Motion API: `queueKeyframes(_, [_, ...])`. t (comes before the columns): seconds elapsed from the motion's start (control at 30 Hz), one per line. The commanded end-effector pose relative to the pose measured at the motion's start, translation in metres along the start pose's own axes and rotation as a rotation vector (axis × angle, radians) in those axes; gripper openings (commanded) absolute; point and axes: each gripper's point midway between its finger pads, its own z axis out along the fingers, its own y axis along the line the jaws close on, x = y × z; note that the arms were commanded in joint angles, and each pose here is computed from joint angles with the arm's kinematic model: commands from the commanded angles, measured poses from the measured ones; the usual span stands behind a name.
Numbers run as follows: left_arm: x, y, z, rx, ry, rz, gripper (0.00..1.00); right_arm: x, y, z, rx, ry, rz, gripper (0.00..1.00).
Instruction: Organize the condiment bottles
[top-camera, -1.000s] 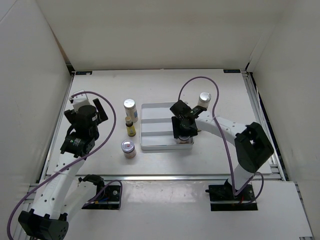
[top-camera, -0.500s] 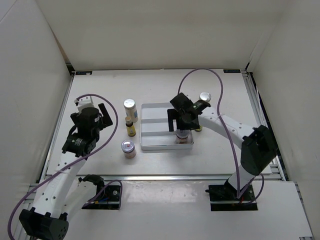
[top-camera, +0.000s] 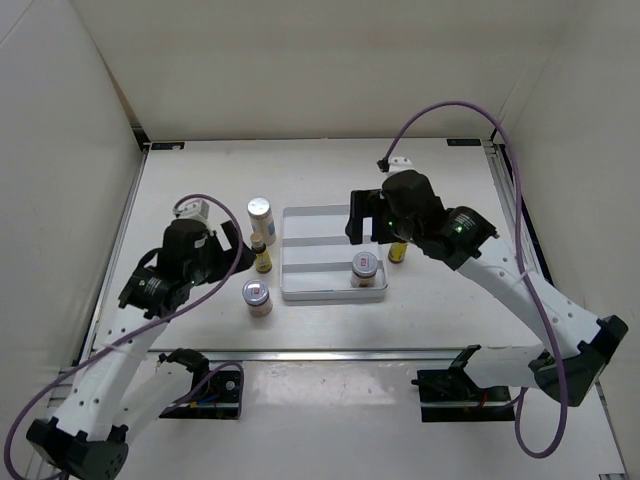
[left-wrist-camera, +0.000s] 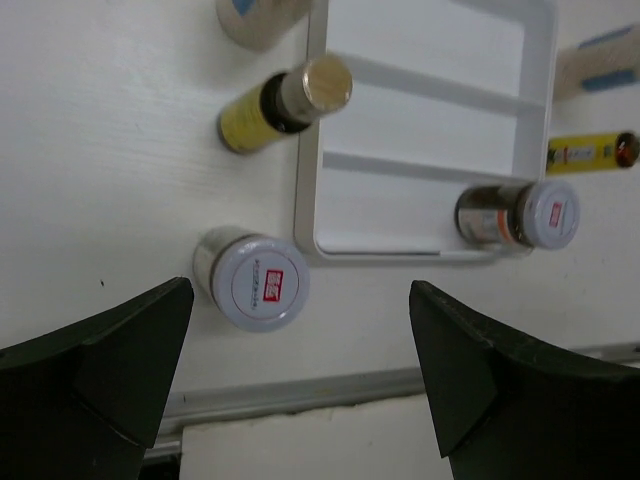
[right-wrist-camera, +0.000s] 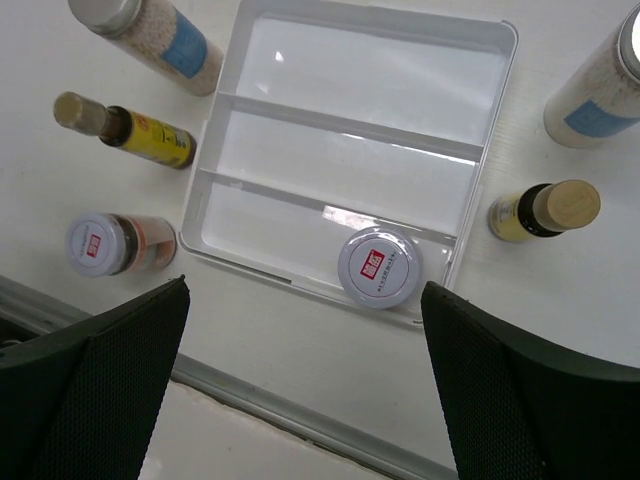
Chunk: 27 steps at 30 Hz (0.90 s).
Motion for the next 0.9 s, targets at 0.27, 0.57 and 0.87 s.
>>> queueKeyframes(0.27, [0.074, -0.003, 0.019, -0.082, 0.273, 0.117, 1.00, 0.036, -0.003, 0.022, 0.005, 0.105, -0.007, 1.00])
queueKeyframes(0.57, [0.104, 0.016, 0.043, -0.221, 0.379, 0.171, 1.00, 0.039, -0.006, 0.019, 0.005, 0.105, -0.007, 1.00])
queueKeyframes(0.87, [0.108, 0.033, 0.062, -0.355, 0.399, 0.193, 1.00, 0.043, -0.006, 0.020, 0.000, 0.118, -0.018, 1.00])
